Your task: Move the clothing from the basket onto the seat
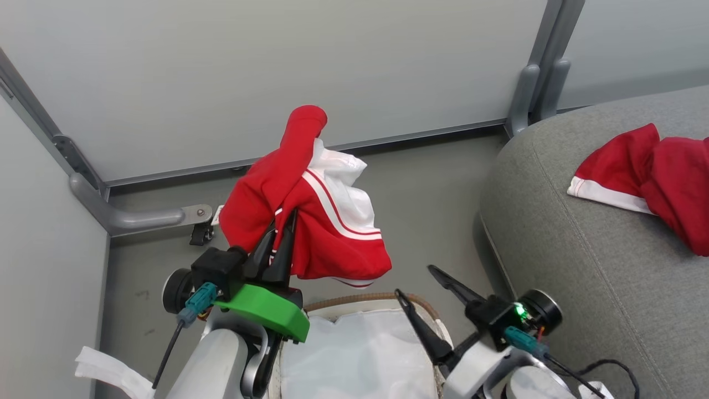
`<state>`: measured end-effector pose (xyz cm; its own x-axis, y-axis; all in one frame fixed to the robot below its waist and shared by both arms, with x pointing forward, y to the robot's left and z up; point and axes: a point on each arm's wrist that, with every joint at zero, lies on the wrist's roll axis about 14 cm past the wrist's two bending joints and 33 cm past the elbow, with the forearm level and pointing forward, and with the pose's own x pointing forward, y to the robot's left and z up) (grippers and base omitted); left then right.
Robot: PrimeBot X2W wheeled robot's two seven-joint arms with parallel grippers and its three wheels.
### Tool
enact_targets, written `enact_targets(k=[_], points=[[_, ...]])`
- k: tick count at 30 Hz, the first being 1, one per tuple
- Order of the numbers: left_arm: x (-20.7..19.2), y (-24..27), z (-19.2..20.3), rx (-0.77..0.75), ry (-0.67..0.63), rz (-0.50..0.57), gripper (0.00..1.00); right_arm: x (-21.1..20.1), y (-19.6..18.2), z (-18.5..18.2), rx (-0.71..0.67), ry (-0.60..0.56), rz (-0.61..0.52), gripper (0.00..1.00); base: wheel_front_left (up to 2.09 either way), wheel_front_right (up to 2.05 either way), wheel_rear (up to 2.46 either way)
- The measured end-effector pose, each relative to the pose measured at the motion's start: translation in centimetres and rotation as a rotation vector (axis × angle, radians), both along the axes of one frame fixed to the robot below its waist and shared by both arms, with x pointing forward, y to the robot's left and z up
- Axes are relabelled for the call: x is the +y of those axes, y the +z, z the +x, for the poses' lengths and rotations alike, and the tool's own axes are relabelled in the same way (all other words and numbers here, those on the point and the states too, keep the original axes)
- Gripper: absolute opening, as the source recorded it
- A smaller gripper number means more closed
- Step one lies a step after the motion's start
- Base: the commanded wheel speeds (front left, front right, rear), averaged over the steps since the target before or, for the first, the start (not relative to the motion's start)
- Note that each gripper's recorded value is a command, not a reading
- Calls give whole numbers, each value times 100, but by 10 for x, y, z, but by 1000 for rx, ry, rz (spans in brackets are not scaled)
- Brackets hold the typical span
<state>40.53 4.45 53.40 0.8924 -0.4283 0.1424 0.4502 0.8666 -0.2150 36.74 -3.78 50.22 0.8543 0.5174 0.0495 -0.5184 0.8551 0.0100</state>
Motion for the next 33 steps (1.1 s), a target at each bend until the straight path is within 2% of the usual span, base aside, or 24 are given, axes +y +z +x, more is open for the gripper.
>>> enact_targets(k=[5,9,23,28,29,30,31,32,33], points=[[-4,-4,0,11,-13,3,0,39,17,-1,-84,158,-70,100,0,0,0],[-5,-5,0,15,-16,1,0,55,20,5,-115,220,-128,100,0,0,0],[-13,-5,-3,17,-49,3,0,66,-16,36,-53,239,-289,100,0,0,0],[-17,-5,-3,21,-66,-9,0,75,-21,39,-33,265,-280,100,0,0,0],[-17,-4,-3,22,-68,-12,0,77,-22,40,-26,269,-275,88,0,0,0],[-18,-5,-3,23,-72,-13,0,78,-23,41,-19,271,-267,51,0,0,0],[-19,-4,-3,23,-77,-16,0,79,-23,41,-11,273,-255,21,0,0,0],[-19,-4,-4,25,-76,-20,0,81,-24,41,-5,276,-247,0,0,0,0],[-19,-5,-4,27,-76,-20,0,83,-25,40,5,281,-237,0,0,0,0]])
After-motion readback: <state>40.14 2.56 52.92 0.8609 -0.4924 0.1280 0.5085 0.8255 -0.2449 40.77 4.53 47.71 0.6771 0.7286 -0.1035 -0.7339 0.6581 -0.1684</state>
